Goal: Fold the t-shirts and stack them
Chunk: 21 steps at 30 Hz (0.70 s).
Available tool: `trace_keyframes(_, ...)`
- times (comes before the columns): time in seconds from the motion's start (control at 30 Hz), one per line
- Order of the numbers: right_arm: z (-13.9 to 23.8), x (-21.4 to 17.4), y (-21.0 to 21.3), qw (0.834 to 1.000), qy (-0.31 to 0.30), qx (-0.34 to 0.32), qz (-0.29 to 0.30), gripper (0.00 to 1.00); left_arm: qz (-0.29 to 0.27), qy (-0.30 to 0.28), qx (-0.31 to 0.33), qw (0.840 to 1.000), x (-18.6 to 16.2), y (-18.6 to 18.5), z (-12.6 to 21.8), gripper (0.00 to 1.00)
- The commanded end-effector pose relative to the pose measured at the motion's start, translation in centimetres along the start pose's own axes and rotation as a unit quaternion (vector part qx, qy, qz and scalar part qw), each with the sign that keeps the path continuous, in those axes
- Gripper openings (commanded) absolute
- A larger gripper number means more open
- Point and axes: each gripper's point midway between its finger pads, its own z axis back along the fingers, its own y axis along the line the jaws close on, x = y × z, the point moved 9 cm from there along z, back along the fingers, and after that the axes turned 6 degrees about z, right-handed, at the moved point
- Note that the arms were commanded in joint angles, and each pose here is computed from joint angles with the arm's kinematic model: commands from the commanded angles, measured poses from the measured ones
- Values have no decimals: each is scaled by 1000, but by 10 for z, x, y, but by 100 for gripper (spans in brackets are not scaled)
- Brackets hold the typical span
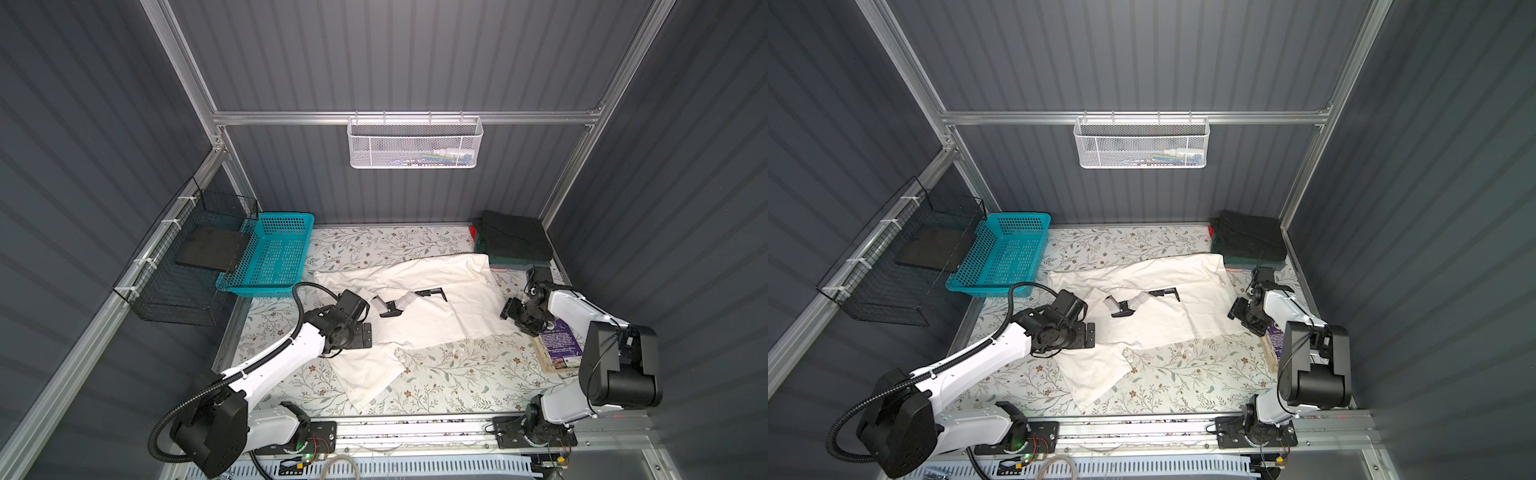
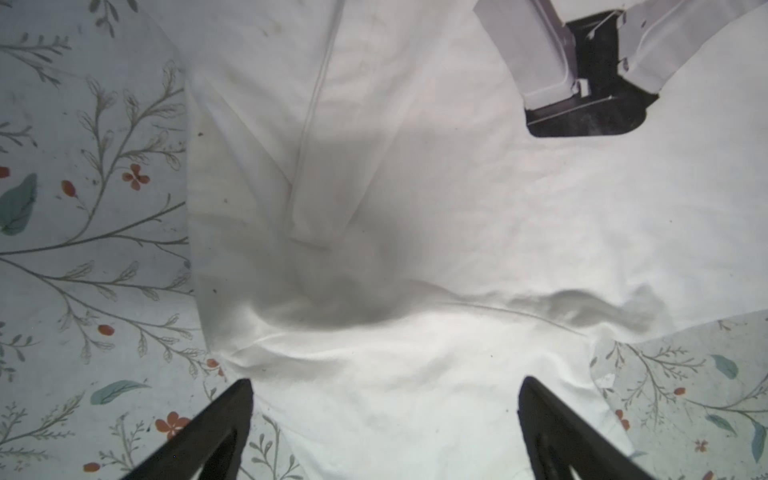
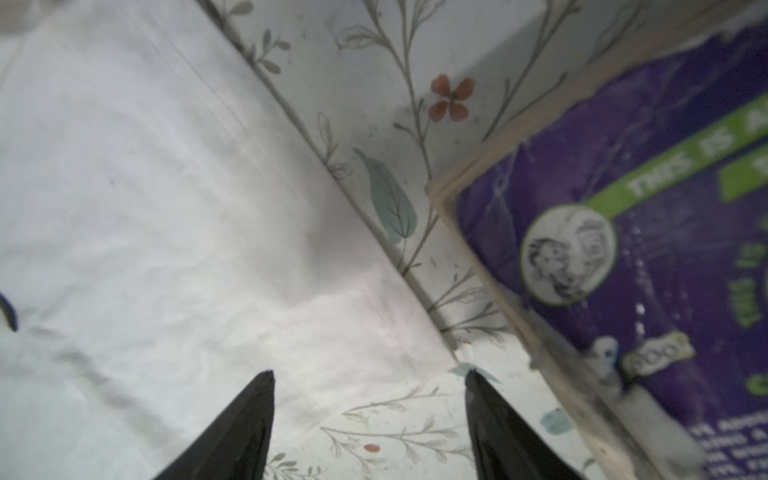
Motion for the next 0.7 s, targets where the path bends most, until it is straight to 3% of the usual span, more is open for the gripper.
trace_keyframes(0.0, -2, 2, -1, 1000, -5, -5, 8, 67, 14, 30, -12, 999, -14, 3, -2, 100)
trace_keyframes(0.27, -14, 7, 2, 1000, 18, 4, 16, 53, 16, 68, -22, 997, -36, 4, -16, 97)
trace_keyframes(0.67, -24, -2, 0, 999, 28, 16, 7, 46, 11, 96, -5, 995, -55, 14, -12, 96)
